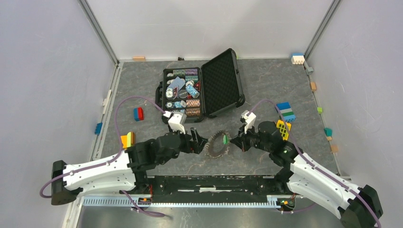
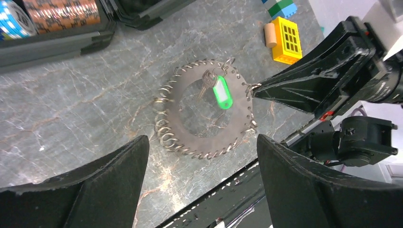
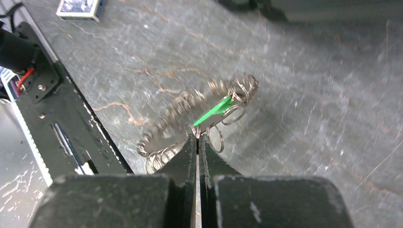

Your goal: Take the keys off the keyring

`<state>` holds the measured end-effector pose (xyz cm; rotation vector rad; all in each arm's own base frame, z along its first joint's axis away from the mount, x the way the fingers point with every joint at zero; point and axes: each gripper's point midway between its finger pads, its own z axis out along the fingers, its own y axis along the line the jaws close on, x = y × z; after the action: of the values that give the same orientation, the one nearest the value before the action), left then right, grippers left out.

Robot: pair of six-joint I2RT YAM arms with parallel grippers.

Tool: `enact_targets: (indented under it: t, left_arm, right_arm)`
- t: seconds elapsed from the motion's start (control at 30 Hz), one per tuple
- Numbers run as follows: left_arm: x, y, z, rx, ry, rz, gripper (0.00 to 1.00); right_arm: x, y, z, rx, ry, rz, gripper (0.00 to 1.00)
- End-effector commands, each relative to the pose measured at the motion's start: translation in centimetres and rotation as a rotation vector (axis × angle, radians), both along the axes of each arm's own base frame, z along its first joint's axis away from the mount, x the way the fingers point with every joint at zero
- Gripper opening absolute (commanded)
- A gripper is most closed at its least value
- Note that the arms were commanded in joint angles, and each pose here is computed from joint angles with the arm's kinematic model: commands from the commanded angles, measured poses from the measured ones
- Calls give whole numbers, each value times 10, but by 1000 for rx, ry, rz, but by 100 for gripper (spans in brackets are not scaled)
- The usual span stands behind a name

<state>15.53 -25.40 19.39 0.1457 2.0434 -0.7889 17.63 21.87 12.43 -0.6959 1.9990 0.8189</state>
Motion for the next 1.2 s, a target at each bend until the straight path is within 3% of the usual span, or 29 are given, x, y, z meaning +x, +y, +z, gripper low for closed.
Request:
enact_targets:
  t: [0.0,0.27,0.43,0.8,1.17]
  left_arm:
    - [2,17,11,49,-91,-6,90]
    - [-5,18,22,-3,-142,-66,90]
    - [-9,12,15,-39,-131,-97,85]
    - [-16,15,-29,-20,-36,-83,84]
    - [-21,25,-65,-8,14,-61,82]
  right_arm:
    - [6,14,52,35,-141,87,0]
    - [-8,33,82,102,-247,207,0]
    - [-24,46,90,115,-314,313,0]
    - [-53,64,54,111,-269,448,0]
    - [-68,75,49,167,-344,533,0]
